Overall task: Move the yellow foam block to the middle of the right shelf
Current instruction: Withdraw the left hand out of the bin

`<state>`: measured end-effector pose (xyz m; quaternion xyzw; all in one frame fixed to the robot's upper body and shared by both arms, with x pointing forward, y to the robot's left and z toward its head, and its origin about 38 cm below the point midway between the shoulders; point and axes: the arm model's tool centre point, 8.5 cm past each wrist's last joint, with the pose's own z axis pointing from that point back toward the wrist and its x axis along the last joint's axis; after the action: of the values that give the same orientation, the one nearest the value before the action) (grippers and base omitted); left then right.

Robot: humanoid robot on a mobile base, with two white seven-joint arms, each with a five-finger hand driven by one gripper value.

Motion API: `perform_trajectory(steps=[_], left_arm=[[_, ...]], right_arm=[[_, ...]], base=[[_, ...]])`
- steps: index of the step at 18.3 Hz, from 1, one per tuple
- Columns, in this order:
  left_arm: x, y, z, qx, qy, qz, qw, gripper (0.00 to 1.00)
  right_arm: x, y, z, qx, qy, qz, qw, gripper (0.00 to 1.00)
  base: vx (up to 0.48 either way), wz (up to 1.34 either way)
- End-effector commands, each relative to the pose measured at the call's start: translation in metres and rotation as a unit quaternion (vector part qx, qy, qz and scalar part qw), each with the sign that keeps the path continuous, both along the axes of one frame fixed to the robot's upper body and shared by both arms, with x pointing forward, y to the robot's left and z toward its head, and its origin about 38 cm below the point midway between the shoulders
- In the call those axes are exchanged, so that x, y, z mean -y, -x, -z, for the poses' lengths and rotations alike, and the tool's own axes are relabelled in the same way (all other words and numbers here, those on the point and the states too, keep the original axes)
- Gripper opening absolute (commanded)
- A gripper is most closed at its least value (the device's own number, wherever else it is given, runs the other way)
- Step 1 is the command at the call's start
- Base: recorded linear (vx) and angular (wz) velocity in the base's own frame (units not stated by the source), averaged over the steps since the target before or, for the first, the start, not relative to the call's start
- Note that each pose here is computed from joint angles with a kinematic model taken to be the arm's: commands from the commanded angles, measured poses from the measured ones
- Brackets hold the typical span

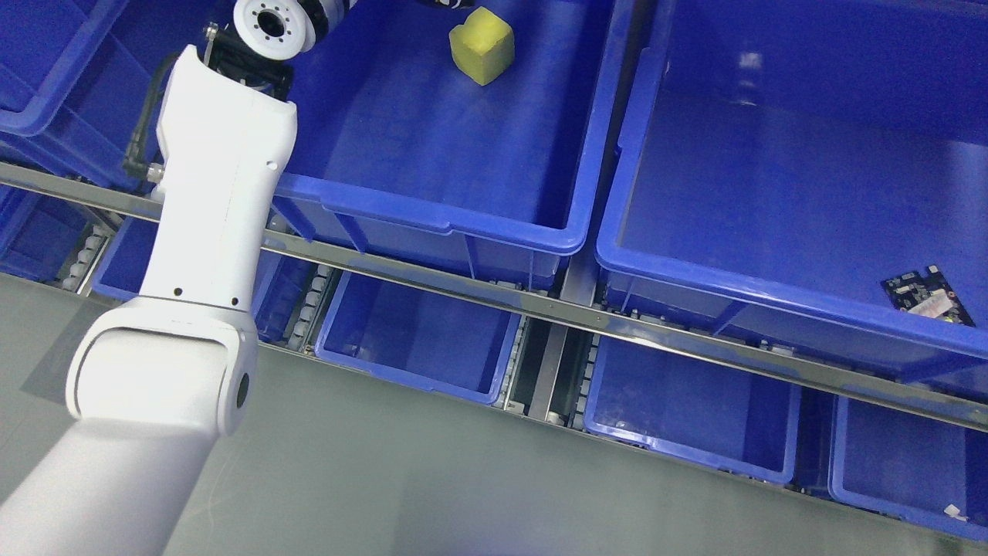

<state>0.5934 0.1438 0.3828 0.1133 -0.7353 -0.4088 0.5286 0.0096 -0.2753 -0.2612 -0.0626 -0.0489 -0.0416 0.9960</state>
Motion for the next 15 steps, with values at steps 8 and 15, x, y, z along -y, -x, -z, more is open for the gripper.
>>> perform_trajectory(steps=[8,15], left_arm=[[-0.091,0.066,-0.015,0.194,0.17,0.026,0.966,1.0],[-0.145,0.109,-0.005,0.286,0.179,-0.016,0.941,1.0]], right_arm=[[0.012,-0.005,-0.001,0.007,0.009,-0.002,1.0,1.0],[0.012,-0.005,-0.001,0.007,0.009,-0.002,1.0,1.0]], base=[[0.0,0.0],[0.0,0.0]])
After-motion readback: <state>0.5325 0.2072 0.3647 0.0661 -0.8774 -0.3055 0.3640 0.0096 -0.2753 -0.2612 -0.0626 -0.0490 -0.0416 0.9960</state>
